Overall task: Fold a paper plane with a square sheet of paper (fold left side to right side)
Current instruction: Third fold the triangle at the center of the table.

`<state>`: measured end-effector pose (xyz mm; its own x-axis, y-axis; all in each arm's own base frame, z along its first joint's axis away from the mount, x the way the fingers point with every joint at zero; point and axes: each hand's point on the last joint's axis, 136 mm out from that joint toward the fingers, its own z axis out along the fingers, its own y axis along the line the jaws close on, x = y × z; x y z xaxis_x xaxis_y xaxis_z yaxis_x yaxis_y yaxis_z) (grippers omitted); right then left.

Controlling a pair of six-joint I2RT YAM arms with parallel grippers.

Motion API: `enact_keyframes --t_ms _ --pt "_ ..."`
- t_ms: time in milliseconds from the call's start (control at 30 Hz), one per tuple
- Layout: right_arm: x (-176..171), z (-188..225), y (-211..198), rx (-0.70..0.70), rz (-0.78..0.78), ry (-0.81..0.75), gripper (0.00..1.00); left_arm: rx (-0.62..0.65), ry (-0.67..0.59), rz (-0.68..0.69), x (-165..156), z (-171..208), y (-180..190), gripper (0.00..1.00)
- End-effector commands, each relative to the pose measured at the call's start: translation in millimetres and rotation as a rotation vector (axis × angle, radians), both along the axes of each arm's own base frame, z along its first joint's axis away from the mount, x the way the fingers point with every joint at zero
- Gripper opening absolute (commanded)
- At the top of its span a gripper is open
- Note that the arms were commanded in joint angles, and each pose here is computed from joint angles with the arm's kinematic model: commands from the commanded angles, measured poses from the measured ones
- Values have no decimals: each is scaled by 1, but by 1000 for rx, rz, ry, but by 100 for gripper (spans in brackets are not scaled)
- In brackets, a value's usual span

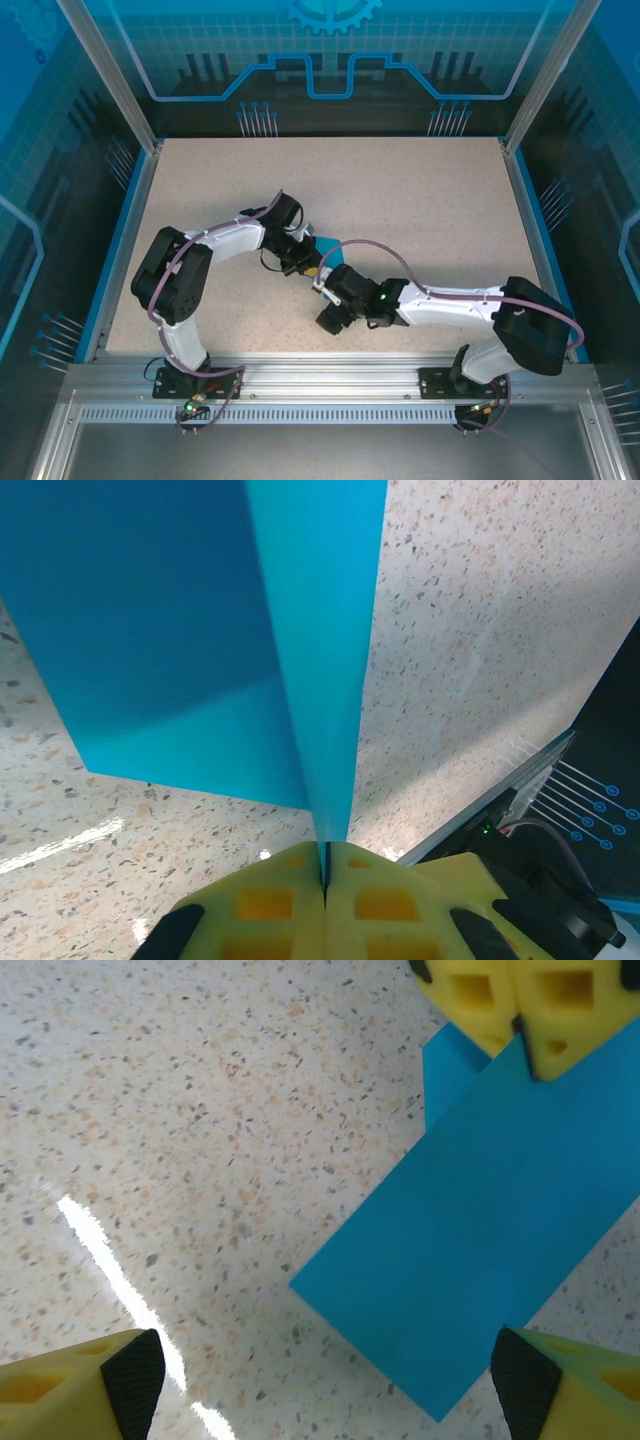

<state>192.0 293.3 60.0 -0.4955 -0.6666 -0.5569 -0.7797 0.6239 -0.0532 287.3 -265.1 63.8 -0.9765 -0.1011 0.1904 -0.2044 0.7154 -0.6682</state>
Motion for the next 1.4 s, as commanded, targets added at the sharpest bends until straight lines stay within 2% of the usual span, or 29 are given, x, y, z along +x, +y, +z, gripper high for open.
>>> enact_keyframes --t_ms 0,100,200,467,533,633,900,967,1067,1200,1367 --pt "13 13 16 19 4 -72 86 -16 48 -1 -4 4 -4 3" --pt "18 10 18 13 -4 -68 79 -17 49 -3 -4 4 -4 3" --pt "21 8 19 22 -2 -49 64 -11 53 -9 -6 3 -4 3" --pt "17 8 18 41 21 17 12 3 35 -20 -5 2 2 7" --pt "13 6 17 59 32 61 0 32 2 -32 -4 3 7 12" --pt "8 5 16 84 44 121 0 58 -35 -43 -2 8 16 26" --pt "9 6 22 164 35 233 0 107 -100 -29 4 26 40 40" --pt "10 7 24 190 29 260 0 149 -123 -32 6 29 47 40" --pt "12 8 26 224 17 298 0 178 -155 -41 13 34 50 33" --pt "16 4 28 249 -12 347 0 122 -181 -62 30 37 34 21" --pt "20 1 32 278 -28 383 0 89 -191 -143 45 24 7 18"
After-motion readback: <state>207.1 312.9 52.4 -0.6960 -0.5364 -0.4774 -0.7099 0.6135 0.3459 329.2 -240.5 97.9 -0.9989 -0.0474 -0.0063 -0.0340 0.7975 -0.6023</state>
